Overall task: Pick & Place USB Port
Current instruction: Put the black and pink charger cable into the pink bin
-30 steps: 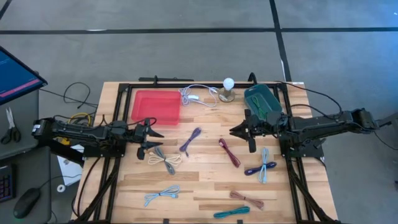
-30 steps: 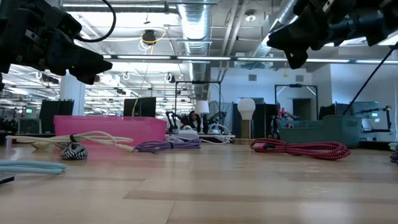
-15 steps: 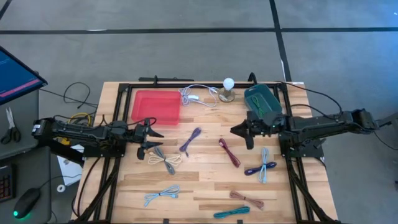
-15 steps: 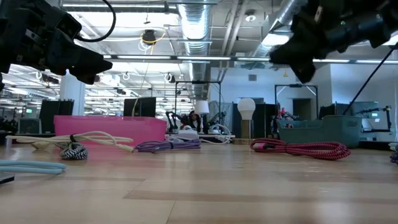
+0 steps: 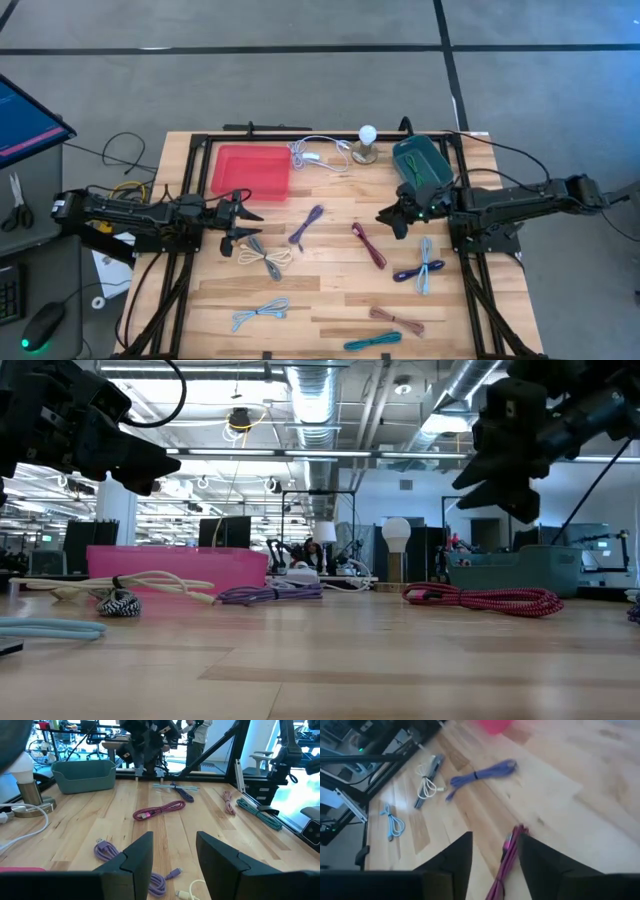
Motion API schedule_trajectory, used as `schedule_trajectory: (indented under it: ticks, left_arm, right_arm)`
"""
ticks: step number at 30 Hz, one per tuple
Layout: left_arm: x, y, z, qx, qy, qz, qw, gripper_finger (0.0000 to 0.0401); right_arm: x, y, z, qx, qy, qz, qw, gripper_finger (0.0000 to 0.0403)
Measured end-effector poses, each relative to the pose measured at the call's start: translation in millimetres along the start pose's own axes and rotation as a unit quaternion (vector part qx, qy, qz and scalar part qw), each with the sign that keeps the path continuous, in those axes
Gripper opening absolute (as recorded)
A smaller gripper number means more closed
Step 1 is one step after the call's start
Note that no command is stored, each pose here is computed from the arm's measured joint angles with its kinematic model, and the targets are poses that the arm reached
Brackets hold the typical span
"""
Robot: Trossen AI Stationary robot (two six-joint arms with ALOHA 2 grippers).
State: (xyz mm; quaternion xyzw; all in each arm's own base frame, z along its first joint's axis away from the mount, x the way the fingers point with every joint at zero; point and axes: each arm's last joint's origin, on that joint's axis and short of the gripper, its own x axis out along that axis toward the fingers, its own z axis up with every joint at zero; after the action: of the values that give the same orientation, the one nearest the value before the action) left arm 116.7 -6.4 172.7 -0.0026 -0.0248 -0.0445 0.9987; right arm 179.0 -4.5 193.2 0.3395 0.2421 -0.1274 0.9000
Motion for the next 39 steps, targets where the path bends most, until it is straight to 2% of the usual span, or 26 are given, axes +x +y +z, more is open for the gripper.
schedule_trajectory:
  ticks: [5,13,20,27,31,39]
  left_arm:
    - [0.0,0.0,0.0,0.000,0.000,0.000,1.000,0.0149]
    - [0.0,0.0,0.0,0.000,0.000,0.000,1.000,0.0149]
    - [0.0,0.0,0.2,0.000,-0.001,0.000,1.000,0.0149]
    - [0.0,0.0,0.4,0.000,-0.002,0.000,1.000,0.0149]
    - [0.0,0.0,0.3,0.000,-0.002,0.000,1.000,0.0149]
    - [0.0,0.0,0.4,0.000,-0.002,0.000,1.000,0.0149]
  right_arm:
    - [-1.6,3.9,-4.8,0.029,0.027,-0.005,0.999,0.0167]
    - [-0.6,22.2,-0.8,0.013,0.054,-0.017,0.998,0.0152]
    - [23.2,30.1,0.5,0.007,0.090,-0.051,0.995,0.0142]
    - [51.0,24.5,-10.7,0.000,0.150,-0.113,0.982,0.0158]
    - [63.5,17.8,-19.8,0.014,0.175,-0.141,0.974,0.0167]
    - [85.1,18.2,-32.5,0.023,0.214,-0.104,0.971,0.0169]
